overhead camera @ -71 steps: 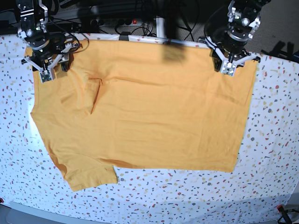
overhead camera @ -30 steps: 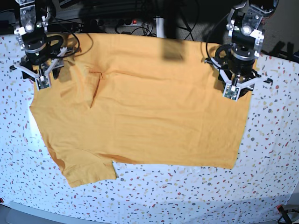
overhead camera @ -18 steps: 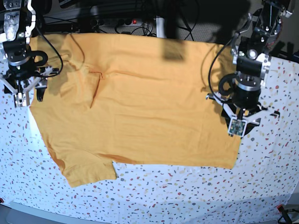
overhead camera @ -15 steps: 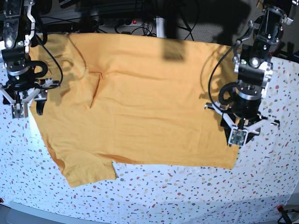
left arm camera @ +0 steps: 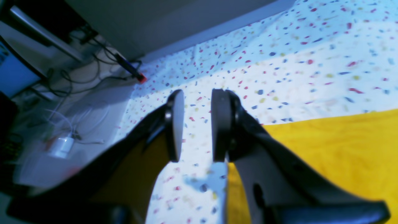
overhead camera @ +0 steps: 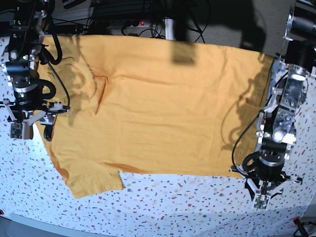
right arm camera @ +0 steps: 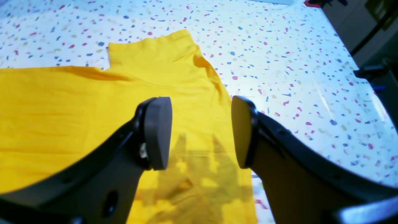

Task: Fold the T-shirt properly
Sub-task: 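Move both grippers apart to the shirt's side edges and lower them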

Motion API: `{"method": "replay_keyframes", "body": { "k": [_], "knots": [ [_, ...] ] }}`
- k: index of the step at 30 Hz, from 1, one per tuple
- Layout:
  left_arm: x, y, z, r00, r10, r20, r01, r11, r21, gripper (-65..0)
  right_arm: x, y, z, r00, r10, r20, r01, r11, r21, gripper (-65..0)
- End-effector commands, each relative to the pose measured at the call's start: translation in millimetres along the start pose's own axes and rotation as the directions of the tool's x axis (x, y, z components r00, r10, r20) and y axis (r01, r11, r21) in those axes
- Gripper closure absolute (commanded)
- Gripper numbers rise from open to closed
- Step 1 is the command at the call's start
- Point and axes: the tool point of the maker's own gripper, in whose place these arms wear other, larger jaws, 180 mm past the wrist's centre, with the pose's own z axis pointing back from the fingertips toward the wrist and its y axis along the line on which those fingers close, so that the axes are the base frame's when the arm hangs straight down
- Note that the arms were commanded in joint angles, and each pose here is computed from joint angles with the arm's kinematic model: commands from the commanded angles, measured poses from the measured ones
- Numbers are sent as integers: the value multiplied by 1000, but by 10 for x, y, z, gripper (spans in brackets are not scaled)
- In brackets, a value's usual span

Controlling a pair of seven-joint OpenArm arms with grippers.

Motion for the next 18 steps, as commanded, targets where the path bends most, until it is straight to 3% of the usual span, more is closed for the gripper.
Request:
{"method": "replay_keyframes", "body": {
  "k": [1, 7, 11, 14, 18],
  "knots": [
    [167, 119, -114, 999, 2, 43, -2, 1000, 2, -150, 139, -13, 17, 999, -3, 47, 3, 1000, 0, -296],
    [-225, 183, -756, 987, 137, -87, -148, 979, -137, -150, 59, 15, 16, 1000, -20, 7, 20, 1000, 9, -296],
    [-732, 303, -1055, 919, 274, -284, -314, 943, -107, -150, 44, 16, 16, 1000, -20, -1, 20, 1000, 10, -296],
    [-947, 300, -1118, 855, 386, -346, -447, 887, -115, -150, 30, 27, 16, 1000, -15, -9, 15, 1000, 16, -296],
    [-987, 162, -1076, 760, 537, -365, -623, 763, -174, -164, 16, 87, 19, 1000, 8, -16, -7, 999, 49, -296]
  ]
}}
